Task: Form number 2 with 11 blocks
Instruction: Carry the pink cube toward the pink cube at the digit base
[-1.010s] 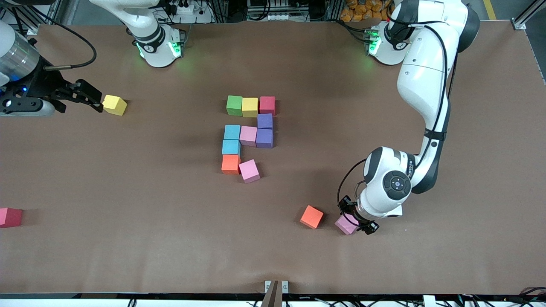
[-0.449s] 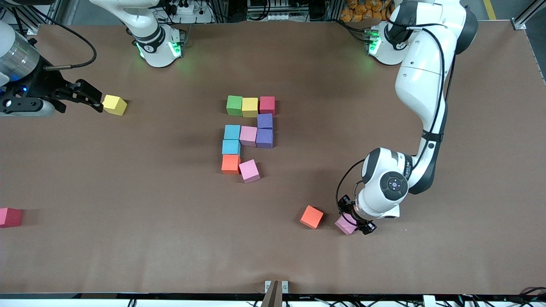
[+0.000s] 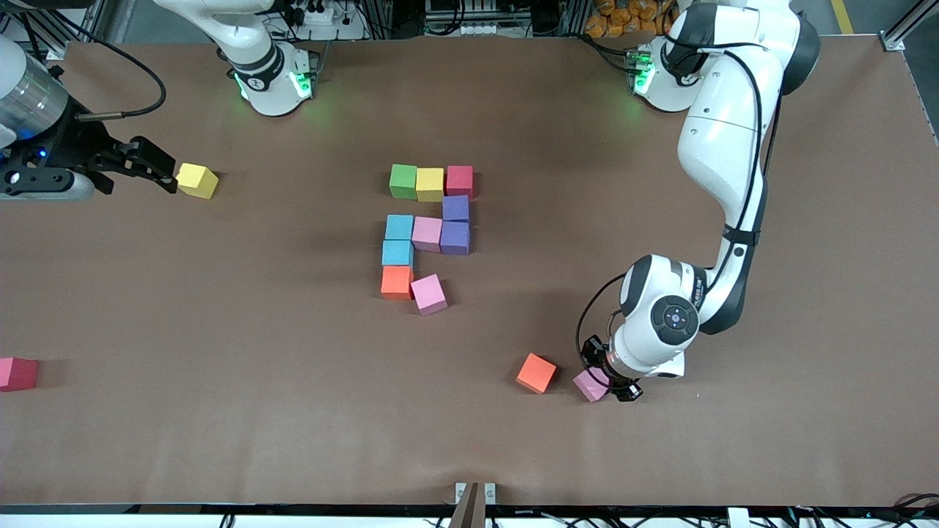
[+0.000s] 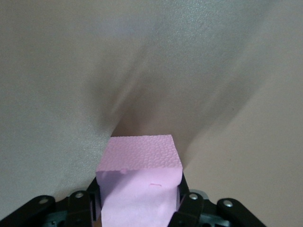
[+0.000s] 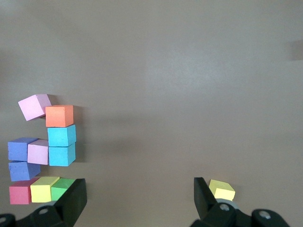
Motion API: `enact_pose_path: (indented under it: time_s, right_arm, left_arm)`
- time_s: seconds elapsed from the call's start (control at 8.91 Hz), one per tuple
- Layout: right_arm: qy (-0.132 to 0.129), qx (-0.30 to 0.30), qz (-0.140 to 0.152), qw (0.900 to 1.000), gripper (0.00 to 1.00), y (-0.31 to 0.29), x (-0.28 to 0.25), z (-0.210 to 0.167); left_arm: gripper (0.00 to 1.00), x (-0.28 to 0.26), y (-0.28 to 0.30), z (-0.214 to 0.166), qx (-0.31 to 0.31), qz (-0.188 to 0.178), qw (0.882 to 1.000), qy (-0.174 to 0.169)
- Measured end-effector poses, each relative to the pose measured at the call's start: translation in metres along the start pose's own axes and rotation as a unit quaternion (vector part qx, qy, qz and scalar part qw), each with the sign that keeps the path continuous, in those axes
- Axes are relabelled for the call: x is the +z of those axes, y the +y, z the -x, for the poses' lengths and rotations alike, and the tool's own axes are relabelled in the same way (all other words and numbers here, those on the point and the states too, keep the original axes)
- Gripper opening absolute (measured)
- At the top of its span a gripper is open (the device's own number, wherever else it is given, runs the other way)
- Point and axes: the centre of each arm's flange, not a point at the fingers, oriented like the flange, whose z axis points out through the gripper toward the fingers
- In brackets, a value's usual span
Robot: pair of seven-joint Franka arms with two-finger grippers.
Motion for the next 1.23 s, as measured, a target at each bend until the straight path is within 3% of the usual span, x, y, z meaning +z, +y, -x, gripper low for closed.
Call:
enact_pose_path:
  time_s: [0.56, 0.67, 1.01, 1.23]
  right_arm:
    - [0.000, 0.000, 0.000, 1.000, 1.00, 0.000, 0.000, 0.000]
    - [0.000, 0.000, 0.000, 1.000, 1.00, 0.000, 0.000, 0.000]
    - [0.000, 0.000, 0.000, 1.000, 1.00, 0.000, 0.000, 0.000]
    - [0.000, 0.000, 0.000, 1.000, 1.00, 0.000, 0.000, 0.000]
  left_arm:
    - [0.60, -0.043, -0.038, 0.038, 0.101, 0.007, 0.995, 0.009]
    - [0.56, -0.053, -0.061, 0.053, 0.128, 0.001, 0.992, 0.011]
    - [0.56, -0.055, -0.159, 0.102, 0.202, -0.011, 0.979, 0.008]
    - [0.56, -0.055, -0.185, 0.111, 0.219, -0.014, 0.976, 0.010]
